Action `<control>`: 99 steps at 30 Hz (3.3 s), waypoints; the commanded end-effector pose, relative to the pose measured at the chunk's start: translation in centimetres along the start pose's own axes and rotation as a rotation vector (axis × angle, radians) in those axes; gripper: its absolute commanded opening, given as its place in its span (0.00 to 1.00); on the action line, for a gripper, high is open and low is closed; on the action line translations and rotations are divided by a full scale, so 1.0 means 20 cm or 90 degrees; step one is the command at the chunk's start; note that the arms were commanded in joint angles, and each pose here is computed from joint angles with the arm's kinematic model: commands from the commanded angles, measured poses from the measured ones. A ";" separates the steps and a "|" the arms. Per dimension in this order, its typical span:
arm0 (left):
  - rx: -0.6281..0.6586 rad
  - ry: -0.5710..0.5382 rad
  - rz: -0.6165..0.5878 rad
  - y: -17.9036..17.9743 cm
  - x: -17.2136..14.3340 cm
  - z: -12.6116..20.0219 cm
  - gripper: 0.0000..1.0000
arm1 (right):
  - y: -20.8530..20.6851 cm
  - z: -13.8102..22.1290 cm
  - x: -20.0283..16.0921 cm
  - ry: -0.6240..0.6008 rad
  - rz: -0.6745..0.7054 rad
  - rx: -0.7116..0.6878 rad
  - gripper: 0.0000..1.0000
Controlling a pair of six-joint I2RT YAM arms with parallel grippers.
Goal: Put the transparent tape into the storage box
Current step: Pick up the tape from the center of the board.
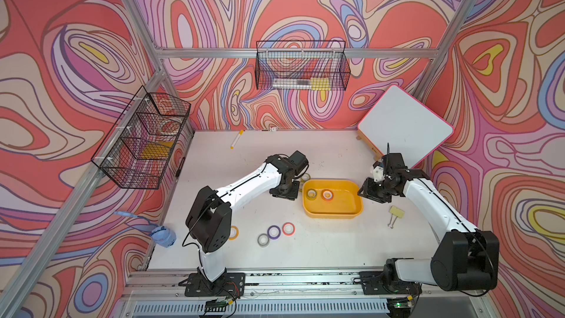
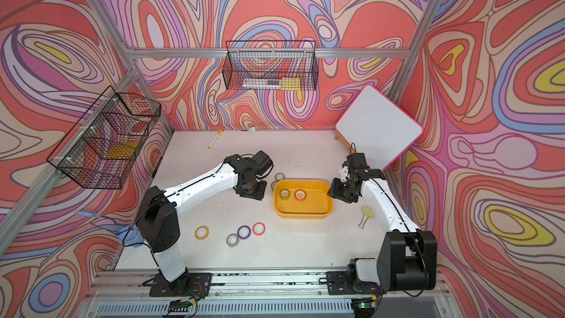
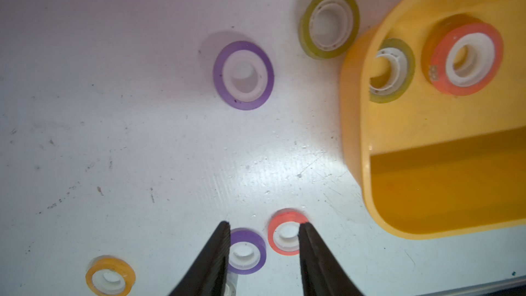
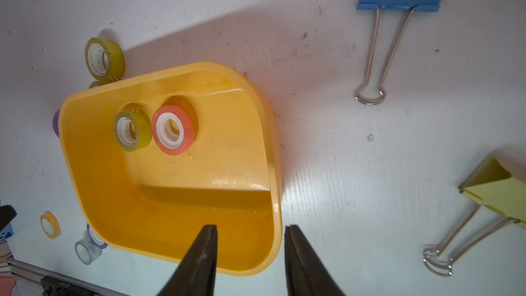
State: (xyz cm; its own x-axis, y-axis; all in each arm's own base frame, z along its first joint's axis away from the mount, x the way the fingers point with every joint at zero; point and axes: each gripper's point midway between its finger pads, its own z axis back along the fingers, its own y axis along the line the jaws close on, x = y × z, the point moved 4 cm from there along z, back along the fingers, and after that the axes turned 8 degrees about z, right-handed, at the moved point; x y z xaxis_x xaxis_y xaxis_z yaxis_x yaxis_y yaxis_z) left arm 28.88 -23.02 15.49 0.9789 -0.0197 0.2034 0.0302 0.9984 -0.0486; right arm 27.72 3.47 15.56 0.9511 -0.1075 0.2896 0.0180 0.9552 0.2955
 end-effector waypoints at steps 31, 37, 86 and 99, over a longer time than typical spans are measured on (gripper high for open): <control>-0.027 -0.005 0.027 0.03 0.23 -0.43 0.43 | 0.16 0.04 0.08 -0.015 0.068 -0.007 0.47; -0.035 -0.018 0.041 0.03 0.25 -0.44 0.43 | 0.16 0.04 0.08 -0.012 0.068 -0.008 0.47; 0.061 0.063 0.036 0.16 0.16 -0.52 0.03 | 0.14 0.07 0.06 -0.013 0.074 -0.026 0.46; 0.028 -0.009 0.019 0.13 0.17 -0.11 0.04 | 0.14 0.06 0.08 -0.021 0.060 -0.028 0.46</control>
State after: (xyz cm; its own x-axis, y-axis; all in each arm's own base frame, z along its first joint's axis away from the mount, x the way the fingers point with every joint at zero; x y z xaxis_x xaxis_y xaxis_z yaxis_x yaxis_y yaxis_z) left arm 33.73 -20.82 11.82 0.9781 0.0299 0.2059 -0.0236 0.9992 -0.0331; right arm 28.48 5.73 17.07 0.9508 -0.0134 0.3096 -0.0611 0.9713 0.2298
